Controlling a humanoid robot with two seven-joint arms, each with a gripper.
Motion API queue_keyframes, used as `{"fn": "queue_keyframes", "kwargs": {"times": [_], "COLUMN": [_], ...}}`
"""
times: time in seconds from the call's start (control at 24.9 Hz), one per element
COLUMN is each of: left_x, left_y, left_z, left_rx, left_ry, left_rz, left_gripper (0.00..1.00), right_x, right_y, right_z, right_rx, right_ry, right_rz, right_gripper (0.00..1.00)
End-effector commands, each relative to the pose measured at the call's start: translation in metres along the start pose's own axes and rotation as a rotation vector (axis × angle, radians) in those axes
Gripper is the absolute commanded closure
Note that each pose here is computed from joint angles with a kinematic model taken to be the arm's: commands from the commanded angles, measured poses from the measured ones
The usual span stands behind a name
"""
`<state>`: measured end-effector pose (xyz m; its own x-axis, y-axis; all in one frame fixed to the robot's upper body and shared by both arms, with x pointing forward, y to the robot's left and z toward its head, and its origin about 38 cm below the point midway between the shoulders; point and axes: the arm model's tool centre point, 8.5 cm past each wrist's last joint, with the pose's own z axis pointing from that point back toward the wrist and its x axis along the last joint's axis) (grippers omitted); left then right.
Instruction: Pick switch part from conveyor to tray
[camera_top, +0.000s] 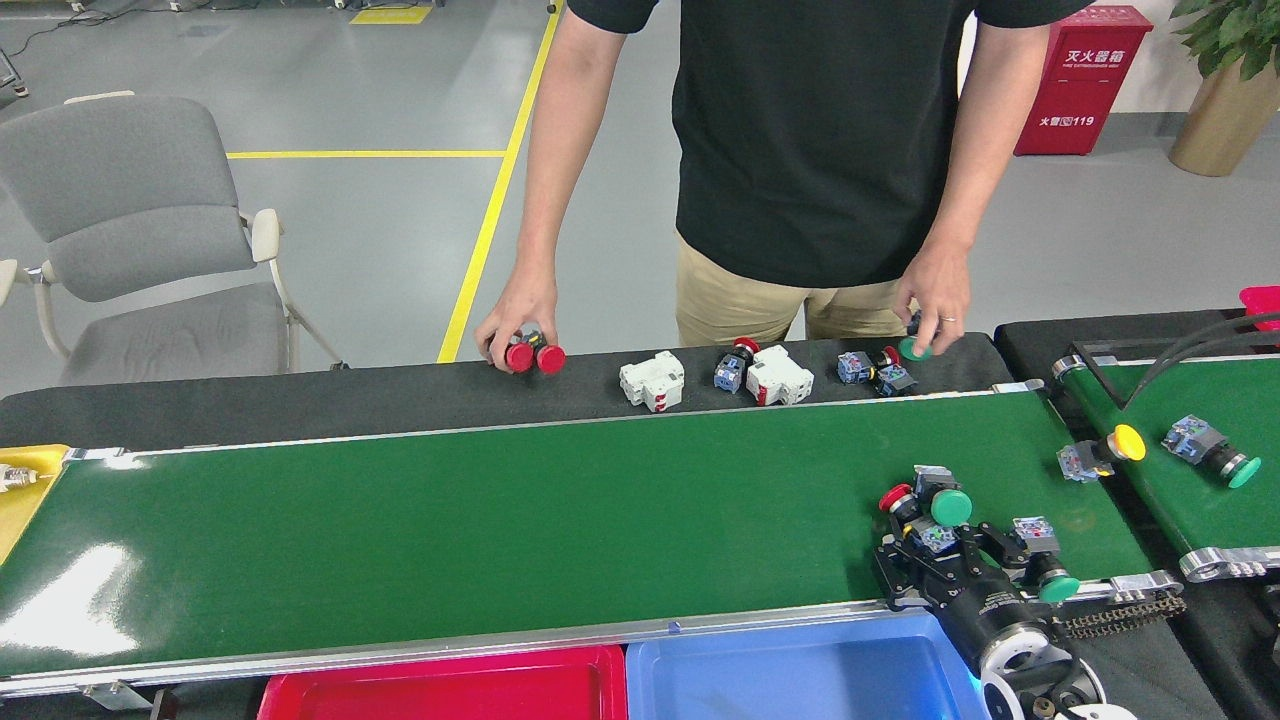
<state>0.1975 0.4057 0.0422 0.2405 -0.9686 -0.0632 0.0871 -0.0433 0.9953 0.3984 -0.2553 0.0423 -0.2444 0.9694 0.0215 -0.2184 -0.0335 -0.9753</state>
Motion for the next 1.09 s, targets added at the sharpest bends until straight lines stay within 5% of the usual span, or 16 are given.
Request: {"fn": "queue_keyframes", "kwargs": {"times": [0.0,0.2,0.36,0.52,0.6,0.76,0.93,1.05], "left_x": [-0.001,-0.001,0.001,0.012,0.019,0.019,0.012,0.011], "left_y": [0.005,0.006,0.010,0.017,0.018,0.017,0.013,0.009], "left_z": [-0.001,-0.002,-0.009,-0.021,-0.025,-0.024,-0.015,-0.012], "left_rx": [0.019,0.021,0.039,0.066,0.072,0.067,0.039,0.026], "left_ry": [0.005,0.005,0.000,-0.034,-0.055,-0.062,-0.063,-0.064], "left_rz": [-0.002,-0.001,0.004,0.014,0.019,0.013,-0.010,-0.013], "left_gripper": [0.00,0.00,0.00,0.00,0.00,0.00,0.00,0.00], "right_x": [0.008,0.091,0.185,0.251,0.276,0.280,0.256,0.146], "right_y": [-0.020,-0.037,-0.026,-0.017,-0.014,-0.011,-0.034,-0.024], "right_z": [0.000,0.007,0.020,0.040,0.041,0.040,0.038,0.056], "right_rx": [-0.061,-0.120,-0.109,-0.114,-0.112,-0.102,-0.170,-0.199], "right_ry": [-0.051,-0.323,-0.629,-0.870,-0.904,-0.911,-0.823,-0.418], "right_rz": [0.014,0.073,0.140,0.197,0.206,0.198,0.108,-0.083], "right_gripper": [0.98,0.98,0.97,0.51,0.00,0.00,0.00,0.01]}}
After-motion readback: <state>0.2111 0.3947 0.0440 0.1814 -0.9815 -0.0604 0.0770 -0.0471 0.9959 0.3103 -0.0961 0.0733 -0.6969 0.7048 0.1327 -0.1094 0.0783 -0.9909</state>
